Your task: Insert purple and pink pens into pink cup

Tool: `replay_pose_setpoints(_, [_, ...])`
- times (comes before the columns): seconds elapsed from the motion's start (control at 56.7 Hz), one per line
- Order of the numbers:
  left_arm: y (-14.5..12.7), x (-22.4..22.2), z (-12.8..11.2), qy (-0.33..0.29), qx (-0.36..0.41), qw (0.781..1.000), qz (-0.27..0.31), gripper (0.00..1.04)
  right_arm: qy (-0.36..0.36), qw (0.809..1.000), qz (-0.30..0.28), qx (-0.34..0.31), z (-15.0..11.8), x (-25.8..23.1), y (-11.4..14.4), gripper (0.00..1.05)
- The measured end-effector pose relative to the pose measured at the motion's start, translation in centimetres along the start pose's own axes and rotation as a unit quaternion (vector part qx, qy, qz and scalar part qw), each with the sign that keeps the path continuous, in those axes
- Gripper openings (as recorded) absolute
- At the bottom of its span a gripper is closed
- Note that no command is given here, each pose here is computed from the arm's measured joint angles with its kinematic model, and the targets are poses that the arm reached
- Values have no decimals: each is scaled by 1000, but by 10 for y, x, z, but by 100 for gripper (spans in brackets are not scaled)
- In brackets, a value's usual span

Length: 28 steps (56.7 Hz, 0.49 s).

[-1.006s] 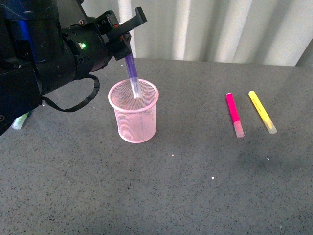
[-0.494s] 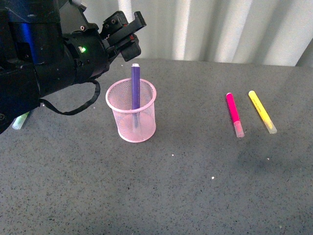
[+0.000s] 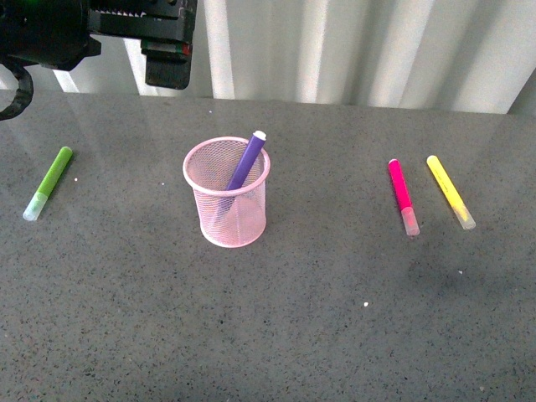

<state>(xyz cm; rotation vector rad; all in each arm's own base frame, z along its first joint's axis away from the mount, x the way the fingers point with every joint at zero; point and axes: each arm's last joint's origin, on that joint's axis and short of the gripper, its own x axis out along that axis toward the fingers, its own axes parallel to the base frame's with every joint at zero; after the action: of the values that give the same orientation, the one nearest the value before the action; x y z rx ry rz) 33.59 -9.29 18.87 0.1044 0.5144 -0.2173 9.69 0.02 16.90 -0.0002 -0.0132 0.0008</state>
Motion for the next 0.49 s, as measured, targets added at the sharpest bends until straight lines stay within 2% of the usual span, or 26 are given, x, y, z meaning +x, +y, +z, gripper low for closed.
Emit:
replay_pose_setpoints(0.053, [1,3,-5,-23,-2,999,29,94,0,1000,0,0,0,0,0,98])
replay_pose_setpoints(0.106, [4,0,-13,-97,-15,992,79,85,0,1000,0,0,0,0,0,98])
replay_pose_setpoints(0.265, [18,-33,-38,-227,-44,967,102,60,0,1000,-1,0,0,0,0,98])
replay_pose_setpoints(0.424, [31,-66,-50,-258,-52,959,109,35,0,1000,0,0,0,0,0,98])
replay_pose_setpoints(0.494, [34,-79,-64,-250,-51,961,106,19,0,1000,0,0,0,0,0,98])
